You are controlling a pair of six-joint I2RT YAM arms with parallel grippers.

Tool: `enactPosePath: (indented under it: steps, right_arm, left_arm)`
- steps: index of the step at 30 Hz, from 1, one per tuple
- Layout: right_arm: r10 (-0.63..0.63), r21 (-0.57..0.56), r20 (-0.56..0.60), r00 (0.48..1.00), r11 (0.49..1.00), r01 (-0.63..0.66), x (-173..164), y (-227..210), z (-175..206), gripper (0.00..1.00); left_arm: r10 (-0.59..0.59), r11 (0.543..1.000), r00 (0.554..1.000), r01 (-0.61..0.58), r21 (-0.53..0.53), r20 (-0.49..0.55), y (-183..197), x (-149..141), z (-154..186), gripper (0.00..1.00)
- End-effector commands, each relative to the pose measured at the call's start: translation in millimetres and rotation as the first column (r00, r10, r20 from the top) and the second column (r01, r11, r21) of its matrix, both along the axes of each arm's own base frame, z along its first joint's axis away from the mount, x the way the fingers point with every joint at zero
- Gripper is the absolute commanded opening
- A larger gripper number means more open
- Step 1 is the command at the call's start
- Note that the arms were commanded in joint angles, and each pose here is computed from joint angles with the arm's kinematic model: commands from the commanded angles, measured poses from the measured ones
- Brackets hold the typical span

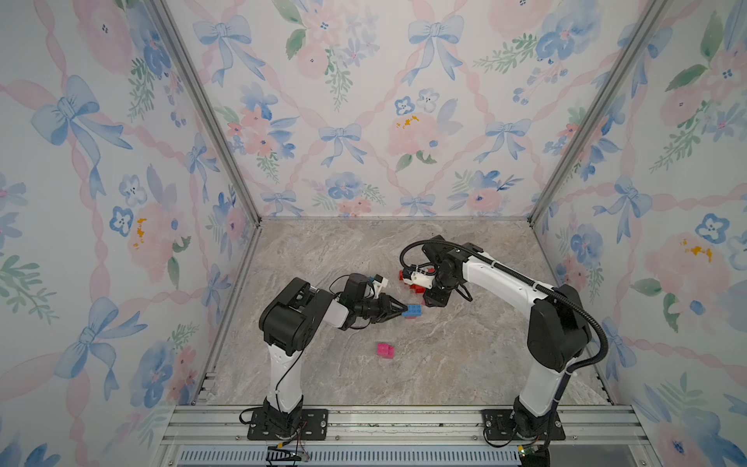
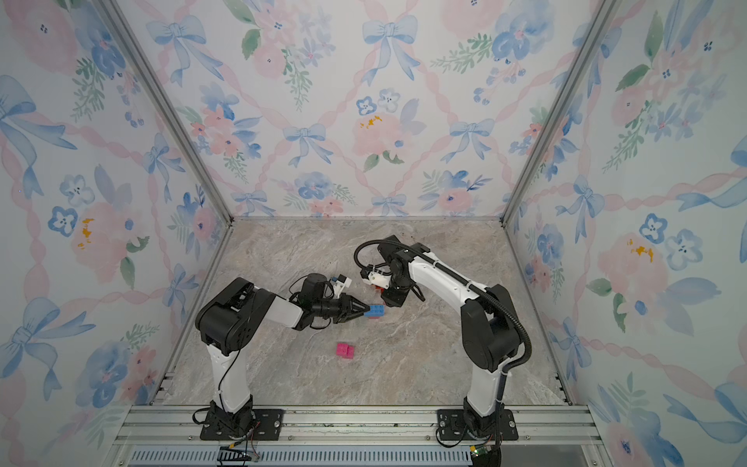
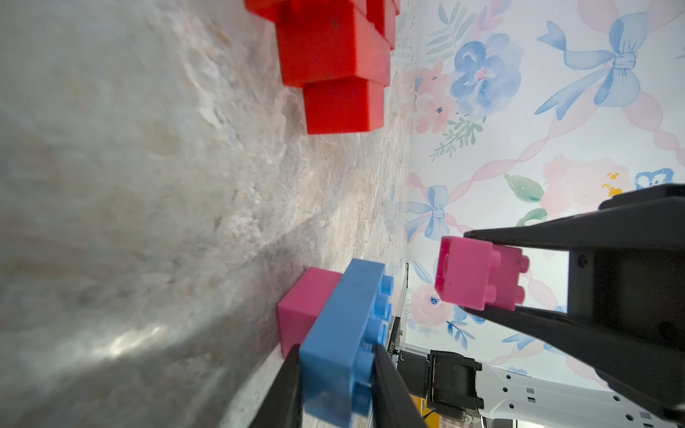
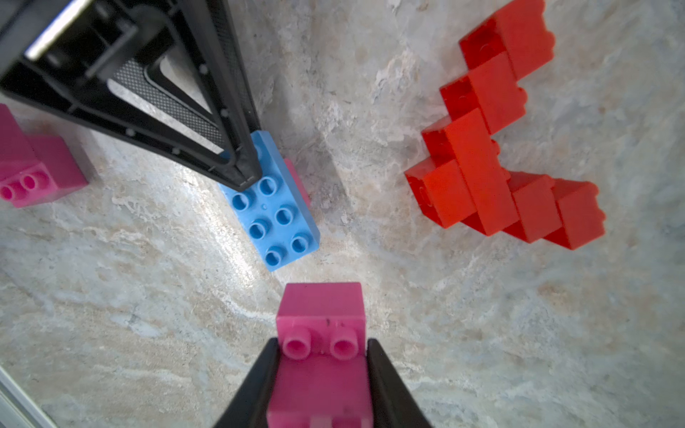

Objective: Assemble the letter v with lego
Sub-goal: Assemble the lego brick with the lego brick.

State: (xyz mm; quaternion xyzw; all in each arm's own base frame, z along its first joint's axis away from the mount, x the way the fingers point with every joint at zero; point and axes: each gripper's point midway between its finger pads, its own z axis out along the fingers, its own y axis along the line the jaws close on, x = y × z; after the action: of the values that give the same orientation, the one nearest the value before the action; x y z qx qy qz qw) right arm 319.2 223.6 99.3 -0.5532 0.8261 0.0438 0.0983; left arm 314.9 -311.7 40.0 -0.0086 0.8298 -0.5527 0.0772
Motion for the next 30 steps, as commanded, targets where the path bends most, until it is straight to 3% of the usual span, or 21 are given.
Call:
enactPosePath:
  steps: [1, 5, 13, 20, 30]
  right_arm:
    - [0.105, -0.01, -0.039, 0.994, 0.994, -0.105, -13.8, 2.0, -4.6, 0.38]
    - [0.221, 0.013, -0.034, 0.975, 0.975, -0.22, -19.0, 6.1, -7.0, 0.36]
    - [0.373, -0.005, -0.038, 0.927, 0.927, -0.374, -22.1, 5.1, -11.5, 0.21]
    - [0.442, -0.036, 0.0, 0.897, 0.896, -0.442, -12.3, 10.2, -15.6, 0.08]
    - [0.447, -0.065, -0.022, 0.894, 0.892, -0.447, -3.2, 16.5, -25.5, 0.07]
  left_arm:
    - [0.029, 0.995, 0.995, -0.019, 0.099, -0.096, 15.9, -14.3, -37.1, 0.31]
    - [0.025, 0.994, 0.994, -0.014, 0.104, -0.107, 16.6, -14.7, -42.3, 0.31]
    - [0.02, 0.993, 0.992, -0.006, 0.115, -0.128, 19.0, -16.5, -51.8, 0.29]
    - [0.018, 0.992, 0.991, -0.001, 0.125, -0.134, 20.4, -16.2, -56.2, 0.25]
    - [0.022, 0.99, 0.991, -0.004, 0.14, -0.13, 20.4, -14.8, -54.2, 0.23]
